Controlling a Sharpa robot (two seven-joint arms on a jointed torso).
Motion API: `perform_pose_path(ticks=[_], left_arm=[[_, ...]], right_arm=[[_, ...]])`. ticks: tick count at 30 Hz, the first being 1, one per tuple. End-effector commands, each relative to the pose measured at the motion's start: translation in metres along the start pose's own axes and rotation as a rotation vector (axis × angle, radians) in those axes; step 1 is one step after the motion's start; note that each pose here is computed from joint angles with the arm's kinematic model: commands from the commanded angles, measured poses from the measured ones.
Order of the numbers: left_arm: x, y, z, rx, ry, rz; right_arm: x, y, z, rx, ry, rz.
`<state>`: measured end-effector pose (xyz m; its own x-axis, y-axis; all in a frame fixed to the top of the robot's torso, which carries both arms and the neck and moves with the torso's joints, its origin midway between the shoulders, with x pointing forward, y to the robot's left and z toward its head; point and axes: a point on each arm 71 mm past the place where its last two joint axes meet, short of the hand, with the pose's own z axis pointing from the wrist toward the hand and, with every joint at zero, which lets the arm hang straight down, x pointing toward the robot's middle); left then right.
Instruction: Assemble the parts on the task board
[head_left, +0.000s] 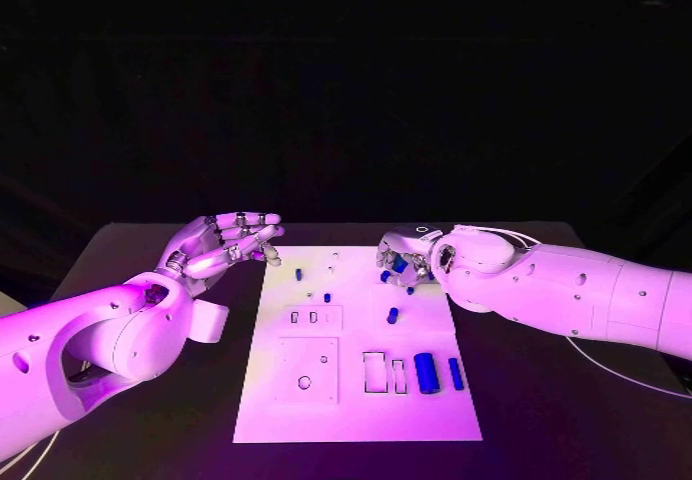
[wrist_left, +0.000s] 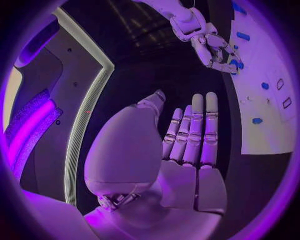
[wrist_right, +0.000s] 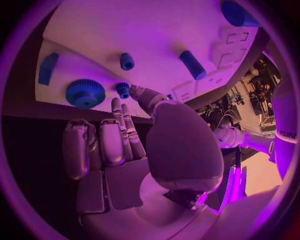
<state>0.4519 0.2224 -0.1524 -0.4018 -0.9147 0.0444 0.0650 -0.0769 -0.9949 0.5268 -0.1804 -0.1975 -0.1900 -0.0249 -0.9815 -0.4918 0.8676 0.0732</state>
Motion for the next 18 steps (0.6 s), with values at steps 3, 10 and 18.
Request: perform_pose_path(ticks=[3, 10, 18], left_arm=[[0.0025, -0.0019, 0.0003, 0.004, 0.022, -0.016], [0.0024, -0.0019, 0.0005, 0.004, 0.023, -0.017], [0.0023, -0.0019, 0.0005, 0.002, 0.025, -0.019]], right_arm=[[0.0028, 0.0005, 0.0013, 0.001, 0.024, -0.018], [0.004, 0.0023, 0.0025, -0.003, 0.035, -0.019], [0.0052, 0.0014, 0.0036, 0.004, 0.044, -0.026]])
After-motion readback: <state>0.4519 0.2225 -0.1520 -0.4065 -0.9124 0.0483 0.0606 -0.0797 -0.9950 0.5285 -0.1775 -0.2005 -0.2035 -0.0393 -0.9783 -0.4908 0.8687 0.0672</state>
